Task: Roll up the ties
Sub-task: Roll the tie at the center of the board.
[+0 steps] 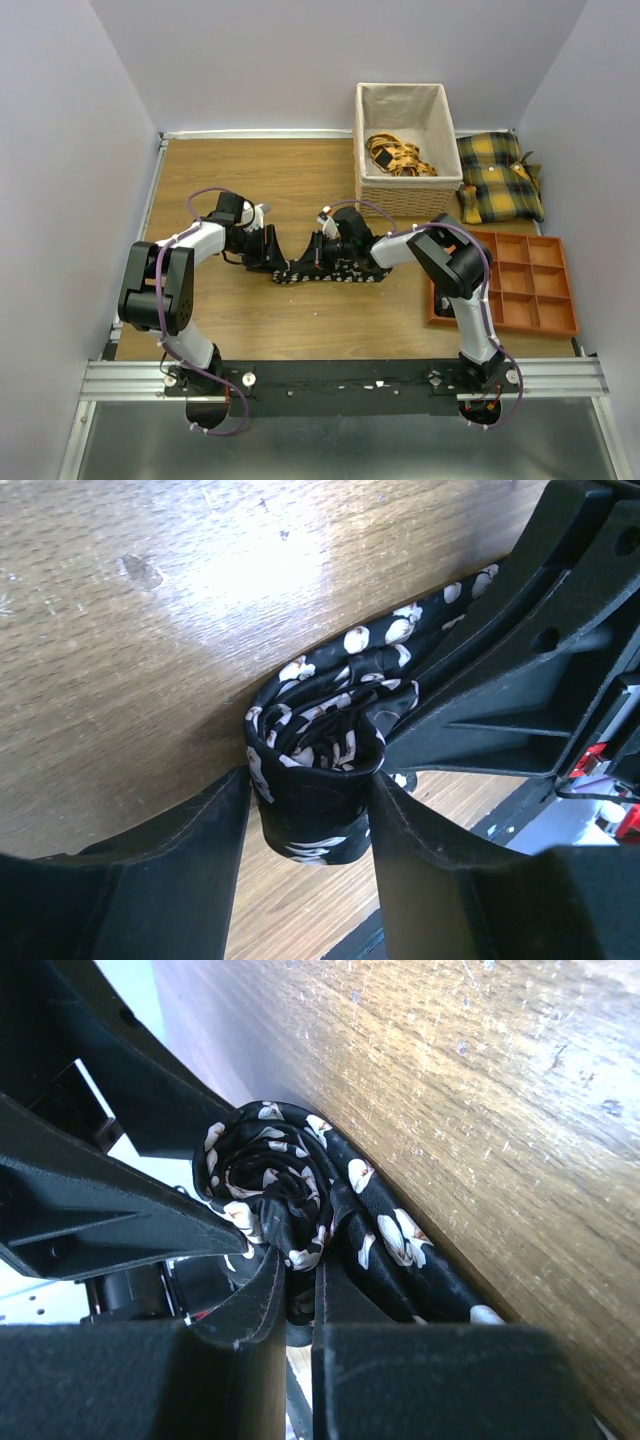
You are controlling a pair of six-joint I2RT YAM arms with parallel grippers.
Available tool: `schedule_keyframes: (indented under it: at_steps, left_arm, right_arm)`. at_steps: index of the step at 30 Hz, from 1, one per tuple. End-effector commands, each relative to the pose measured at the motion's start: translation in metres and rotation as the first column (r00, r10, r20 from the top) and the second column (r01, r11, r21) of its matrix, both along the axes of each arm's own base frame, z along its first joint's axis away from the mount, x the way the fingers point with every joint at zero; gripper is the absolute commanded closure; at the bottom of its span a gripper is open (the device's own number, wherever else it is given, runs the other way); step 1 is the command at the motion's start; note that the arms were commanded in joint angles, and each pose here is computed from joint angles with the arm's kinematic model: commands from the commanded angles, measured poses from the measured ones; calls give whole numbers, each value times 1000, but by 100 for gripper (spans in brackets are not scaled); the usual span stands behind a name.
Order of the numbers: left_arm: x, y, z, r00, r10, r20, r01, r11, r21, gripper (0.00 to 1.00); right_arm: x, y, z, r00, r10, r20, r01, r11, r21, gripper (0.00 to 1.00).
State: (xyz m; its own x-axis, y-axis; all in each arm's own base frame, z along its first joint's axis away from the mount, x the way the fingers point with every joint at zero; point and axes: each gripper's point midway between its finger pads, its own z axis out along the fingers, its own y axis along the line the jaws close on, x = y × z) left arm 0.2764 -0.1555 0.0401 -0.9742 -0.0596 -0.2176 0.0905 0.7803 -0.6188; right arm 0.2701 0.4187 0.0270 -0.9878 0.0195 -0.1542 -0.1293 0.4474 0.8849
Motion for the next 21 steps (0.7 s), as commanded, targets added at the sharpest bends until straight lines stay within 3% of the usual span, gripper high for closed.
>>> schedule_keyframes:
  at_steps: [1, 5, 8, 9, 12, 14, 15, 17, 20, 21]
  left_arm:
    - [-8, -1, -12, 999, -3, -33, 3, 1000, -4, 43]
    - [-8, -7, -15, 998, 4, -59, -7, 999, -45, 47]
    - [-11, -9, -15, 998, -6, -67, 3, 998, -57, 57]
    - [-12, -10, -15, 997, -8, -71, 3, 998, -63, 66]
    - [-13, -11, -12, 998, -8, -56, 3, 997, -73, 81]
    - [-11, -11, -8, 999, -8, -37, 5, 997, -74, 86]
    - [-10, -10, -8, 999, -1, -36, -1, 998, -67, 97]
    - [-8, -9, -4, 1000, 4, -11, -5, 999, -54, 100]
    - [-6, -5, -1, 1000, 11, 28, -11, 1000, -12, 100]
    - [-7, -4, 0, 999, 12, 31, -12, 1000, -2, 100]
  right_arm:
    - [8, -25, -37, 997, -83, -12, 79, 978, -196, 99]
    - [7, -25, -40, 996, -88, -21, 82, 976, -204, 99]
    - [8, -25, -39, 994, -103, -23, 96, 974, -206, 99]
    - [10, -24, -38, 994, -111, -21, 104, 973, -206, 99]
    - [14, -24, -35, 993, -121, -5, 117, 971, -209, 99]
    - [16, -25, -32, 992, -126, 3, 124, 969, -214, 99]
    - [17, -26, -31, 991, -129, 14, 129, 966, -223, 98]
    - [18, -27, -26, 992, -126, 23, 128, 963, -238, 94]
    - [23, -32, -18, 990, -126, 61, 138, 951, -277, 80]
    - [26, -34, -13, 988, -126, 89, 147, 946, -290, 70]
